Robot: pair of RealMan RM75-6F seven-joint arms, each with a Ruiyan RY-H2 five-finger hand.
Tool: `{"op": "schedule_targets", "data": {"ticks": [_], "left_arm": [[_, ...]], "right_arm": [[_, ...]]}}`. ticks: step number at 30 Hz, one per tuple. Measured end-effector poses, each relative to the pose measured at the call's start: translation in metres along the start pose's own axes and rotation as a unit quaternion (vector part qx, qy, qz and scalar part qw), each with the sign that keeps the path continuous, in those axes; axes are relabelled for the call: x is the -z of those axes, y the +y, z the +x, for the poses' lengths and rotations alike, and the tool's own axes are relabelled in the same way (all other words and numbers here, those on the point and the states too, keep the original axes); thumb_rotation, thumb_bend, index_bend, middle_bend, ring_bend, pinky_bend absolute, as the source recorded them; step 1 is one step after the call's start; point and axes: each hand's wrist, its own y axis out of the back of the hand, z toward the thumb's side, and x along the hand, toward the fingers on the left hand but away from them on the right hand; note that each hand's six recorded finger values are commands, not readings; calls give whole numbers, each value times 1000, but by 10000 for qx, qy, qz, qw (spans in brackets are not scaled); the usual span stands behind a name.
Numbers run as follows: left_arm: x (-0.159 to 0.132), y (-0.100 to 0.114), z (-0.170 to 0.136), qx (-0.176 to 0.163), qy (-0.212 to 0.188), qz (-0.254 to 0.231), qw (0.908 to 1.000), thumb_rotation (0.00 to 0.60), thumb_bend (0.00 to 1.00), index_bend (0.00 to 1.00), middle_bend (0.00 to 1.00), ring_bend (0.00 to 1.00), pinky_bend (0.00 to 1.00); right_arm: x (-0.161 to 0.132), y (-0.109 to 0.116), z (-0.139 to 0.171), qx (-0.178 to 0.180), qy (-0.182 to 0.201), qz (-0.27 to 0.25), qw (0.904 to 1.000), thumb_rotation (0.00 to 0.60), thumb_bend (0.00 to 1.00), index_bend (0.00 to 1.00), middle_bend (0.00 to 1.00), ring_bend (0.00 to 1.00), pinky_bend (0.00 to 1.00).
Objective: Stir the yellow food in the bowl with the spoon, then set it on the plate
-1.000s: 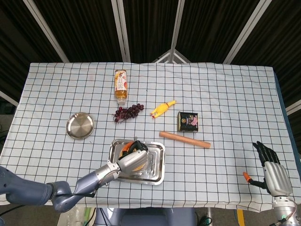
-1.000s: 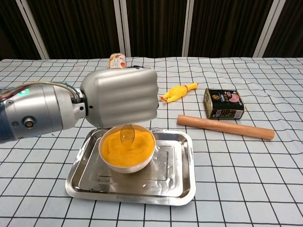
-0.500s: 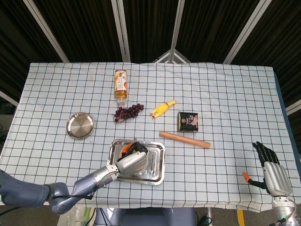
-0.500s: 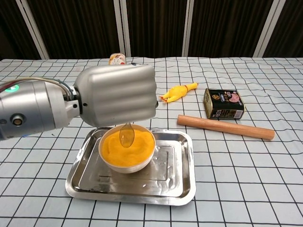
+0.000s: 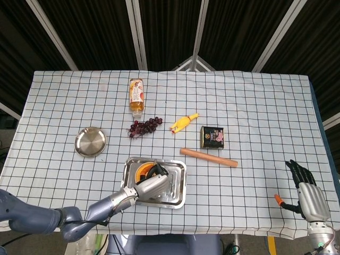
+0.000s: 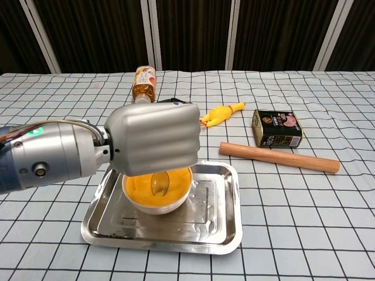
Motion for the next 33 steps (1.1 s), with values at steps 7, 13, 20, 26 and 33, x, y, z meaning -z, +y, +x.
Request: {"op": "schedule_targets", "data": {"ticks": [7,13,20,26,33], "left_arm": [[-1,-12,1,222,27,31,9997,600,622,804,1000,1000,1000],[3,-23,-1,425,144,69,9990,600,622,804,1000,1000,1000],[12,-26,-1,482,301,16,9984,600,622,804,1000,1000,1000],[22,-16,-1,372,488,-322,9976,600,621,804,1000,1000,1000],[25,-2,-2,178,545,-519,9970,600,621,804,1000,1000,1000]], "right_arm": [[0,0,0,-14,-7,-2,10000,600,317,0,0,0,0],[0,0,0,-18,-6,0,10000,600,317,0,0,0,0],[0,-1,0,-21,0,2,10000,600,317,0,0,0,0],[0,-1,0,-29,-3,6,10000,600,317,0,0,0,0],[0,-1,0,-21,-5,2,10000,600,317,0,0,0,0]]}}
